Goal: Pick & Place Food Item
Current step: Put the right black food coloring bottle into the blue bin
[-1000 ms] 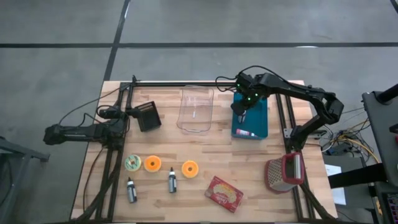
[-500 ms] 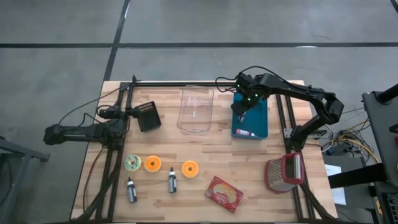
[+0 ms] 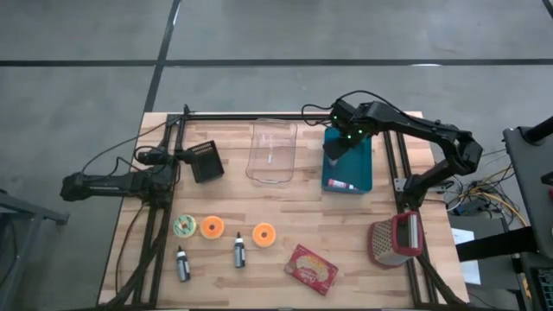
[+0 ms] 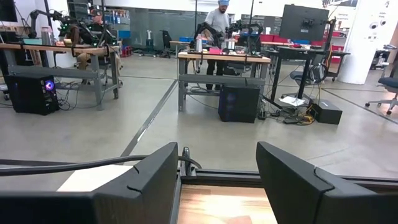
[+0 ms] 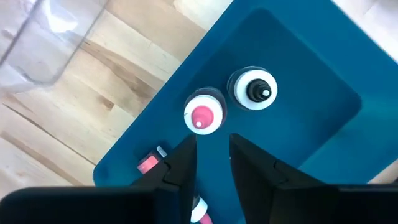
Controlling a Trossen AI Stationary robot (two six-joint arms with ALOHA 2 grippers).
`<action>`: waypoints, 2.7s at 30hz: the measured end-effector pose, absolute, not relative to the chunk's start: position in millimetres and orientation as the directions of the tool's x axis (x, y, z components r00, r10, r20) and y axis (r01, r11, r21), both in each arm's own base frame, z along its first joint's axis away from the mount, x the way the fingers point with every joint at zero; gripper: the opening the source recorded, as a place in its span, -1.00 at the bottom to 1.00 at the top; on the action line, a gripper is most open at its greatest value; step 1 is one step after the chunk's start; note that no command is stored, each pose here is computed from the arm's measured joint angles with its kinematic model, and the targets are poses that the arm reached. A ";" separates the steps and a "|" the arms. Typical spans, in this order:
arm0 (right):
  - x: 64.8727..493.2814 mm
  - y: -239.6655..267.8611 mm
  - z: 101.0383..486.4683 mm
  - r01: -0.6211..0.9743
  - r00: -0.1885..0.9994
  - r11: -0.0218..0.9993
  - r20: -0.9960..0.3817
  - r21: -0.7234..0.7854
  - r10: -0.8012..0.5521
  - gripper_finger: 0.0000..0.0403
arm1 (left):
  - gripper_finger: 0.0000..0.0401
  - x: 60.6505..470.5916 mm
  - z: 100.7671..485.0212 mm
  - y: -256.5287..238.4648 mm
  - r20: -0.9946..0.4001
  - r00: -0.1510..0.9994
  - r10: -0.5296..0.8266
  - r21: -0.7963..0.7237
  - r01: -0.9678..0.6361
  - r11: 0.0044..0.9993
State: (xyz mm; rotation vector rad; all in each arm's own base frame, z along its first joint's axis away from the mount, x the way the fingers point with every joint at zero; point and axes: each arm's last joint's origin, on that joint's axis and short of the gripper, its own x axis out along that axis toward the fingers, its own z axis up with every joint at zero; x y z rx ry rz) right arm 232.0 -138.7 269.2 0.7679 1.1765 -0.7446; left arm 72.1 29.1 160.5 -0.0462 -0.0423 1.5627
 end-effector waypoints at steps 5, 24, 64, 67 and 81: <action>228.0 -134.1 294.5 0.815 0.301 0.552 -0.943 0.176 -0.144 -0.56 | 0.11 72.1 160.5 29.0 -0.002 0.008 1.000 -0.056 -0.998 0.008; 263.5 -13.9 363.5 0.329 0.766 0.943 -0.599 0.055 -0.233 -0.35 | 0.11 72.1 160.5 29.0 -0.002 0.008 1.000 -0.056 -0.998 0.008; 286.8 -9.0 260.2 0.033 0.998 0.992 -0.044 -0.123 -0.038 -0.15 | 0.11 72.1 160.5 29.1 -0.002 0.008 1.000 -0.056 -0.998 0.008; 287.5 -11.1 257.3 0.061 0.996 0.991 -0.063 -0.121 -0.069 -0.15 | 0.11 72.1 160.5 29.0 -0.002 0.008 1.000 -0.056 -0.998 0.007; 287.5 -10.5 252.4 0.043 0.992 0.971 -0.107 -0.235 -0.070 -0.23 | 0.11 72.2 160.4 29.1 -0.002 0.007 1.000 -0.056 -0.998 0.007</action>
